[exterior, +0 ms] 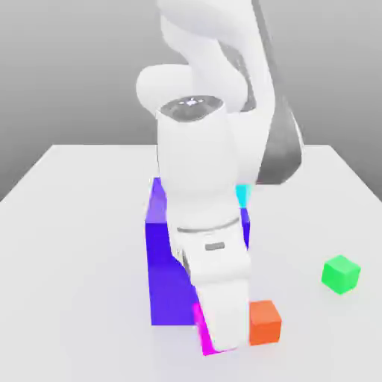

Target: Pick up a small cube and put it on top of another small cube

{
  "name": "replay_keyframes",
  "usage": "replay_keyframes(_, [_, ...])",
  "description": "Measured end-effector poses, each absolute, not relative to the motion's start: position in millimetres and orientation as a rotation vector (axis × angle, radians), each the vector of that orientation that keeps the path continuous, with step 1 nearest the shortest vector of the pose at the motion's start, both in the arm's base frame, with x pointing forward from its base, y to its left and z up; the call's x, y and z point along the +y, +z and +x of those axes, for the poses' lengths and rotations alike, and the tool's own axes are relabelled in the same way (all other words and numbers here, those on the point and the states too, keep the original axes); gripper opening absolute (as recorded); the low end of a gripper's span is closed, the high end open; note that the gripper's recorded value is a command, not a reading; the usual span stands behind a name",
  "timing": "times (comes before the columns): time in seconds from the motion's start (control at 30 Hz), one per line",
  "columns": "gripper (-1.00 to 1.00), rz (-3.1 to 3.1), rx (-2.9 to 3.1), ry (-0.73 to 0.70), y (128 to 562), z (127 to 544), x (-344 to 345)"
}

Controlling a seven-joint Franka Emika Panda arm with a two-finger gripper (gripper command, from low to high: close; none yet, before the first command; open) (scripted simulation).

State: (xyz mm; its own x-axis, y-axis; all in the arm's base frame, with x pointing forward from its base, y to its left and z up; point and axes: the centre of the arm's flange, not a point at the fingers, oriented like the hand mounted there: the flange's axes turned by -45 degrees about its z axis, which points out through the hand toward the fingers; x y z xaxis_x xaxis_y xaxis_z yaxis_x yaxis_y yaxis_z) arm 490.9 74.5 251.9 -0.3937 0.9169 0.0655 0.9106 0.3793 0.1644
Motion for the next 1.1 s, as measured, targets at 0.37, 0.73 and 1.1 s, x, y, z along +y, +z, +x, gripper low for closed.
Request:
replay_keyframes(0.37, [-1.0,0.514,3.058,0.214,263.3,403.1,248.2])
replay_keyframes(0.73, [-1.0,-0.647,3.063,0.052,251.4,270.5,327.8])
replay_keyframes(1.1, [-1.0,-0.649,3.066,-0.005,206.0,272.3,307.9])
